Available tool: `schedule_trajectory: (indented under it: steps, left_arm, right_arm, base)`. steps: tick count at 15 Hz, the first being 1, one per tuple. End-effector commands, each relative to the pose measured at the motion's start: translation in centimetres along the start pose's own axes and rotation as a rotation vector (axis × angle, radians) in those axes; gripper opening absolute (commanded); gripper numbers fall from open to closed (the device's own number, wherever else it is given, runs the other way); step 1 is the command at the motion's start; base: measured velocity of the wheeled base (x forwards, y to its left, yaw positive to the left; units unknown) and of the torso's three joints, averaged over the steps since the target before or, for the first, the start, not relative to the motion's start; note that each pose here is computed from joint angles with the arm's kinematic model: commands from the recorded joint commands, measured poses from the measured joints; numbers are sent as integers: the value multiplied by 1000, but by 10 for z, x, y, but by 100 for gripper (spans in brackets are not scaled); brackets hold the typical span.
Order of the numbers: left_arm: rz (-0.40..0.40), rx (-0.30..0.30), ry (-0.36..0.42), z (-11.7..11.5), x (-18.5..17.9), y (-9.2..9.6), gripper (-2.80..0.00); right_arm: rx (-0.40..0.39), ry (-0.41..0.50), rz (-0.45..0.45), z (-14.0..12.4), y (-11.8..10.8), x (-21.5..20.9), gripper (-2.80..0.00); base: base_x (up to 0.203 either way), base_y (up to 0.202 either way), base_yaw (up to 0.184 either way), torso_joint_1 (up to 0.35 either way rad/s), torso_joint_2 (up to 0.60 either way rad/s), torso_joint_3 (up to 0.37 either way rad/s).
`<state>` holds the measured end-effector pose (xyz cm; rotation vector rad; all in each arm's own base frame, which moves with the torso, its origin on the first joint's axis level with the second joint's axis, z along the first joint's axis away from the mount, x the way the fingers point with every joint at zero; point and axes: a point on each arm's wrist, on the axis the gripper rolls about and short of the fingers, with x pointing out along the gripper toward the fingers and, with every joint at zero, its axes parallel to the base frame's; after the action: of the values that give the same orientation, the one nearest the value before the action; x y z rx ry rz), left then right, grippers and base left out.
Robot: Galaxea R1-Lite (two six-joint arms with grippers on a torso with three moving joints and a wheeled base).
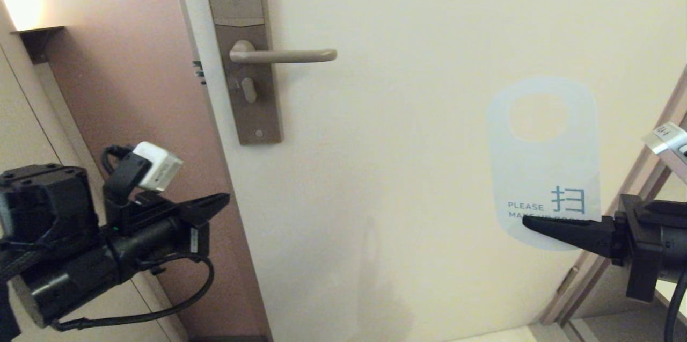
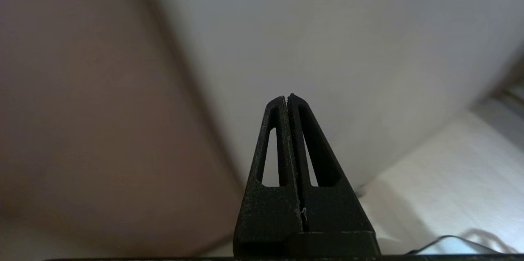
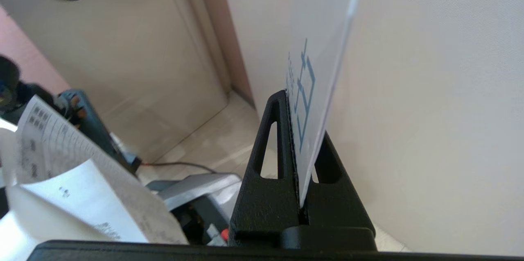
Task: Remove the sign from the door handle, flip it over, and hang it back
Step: Hang the sign back with the other side facing out
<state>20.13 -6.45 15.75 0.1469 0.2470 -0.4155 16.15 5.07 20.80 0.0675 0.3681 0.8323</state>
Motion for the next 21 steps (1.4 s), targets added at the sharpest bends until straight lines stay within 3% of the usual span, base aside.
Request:
schedule_trajectory:
  steps: [1,3,8,10,21]
  left_arm:
    - [94,-19,-30,-6,-29,14,-280]
    - [168,-41,-12,-24,-55,19,-280]
    - [275,-69,-4,-64,-104,10,-280]
    - [319,-83,-3,-70,-116,8,-280]
    - [325,-97,4,-109,-171,-26,-280]
  right_arm:
    - [-11,-25,-14,4,0,-5,-280]
    - [-12,-35,-28,5,-1,-8,-280]
    - [-23,-52,-31,3,4,-16,-280]
    - [-27,-60,-40,2,5,-19,-280]
    - [-23,-60,-62,-1,3,-22,-280]
  base:
    - [0,0,0,0,0,0]
    - [0,0,0,0,0,0]
    - [0,0,0,0,0,0]
    - [0,0,0,0,0,0]
    - [0,0,0,0,0,0]
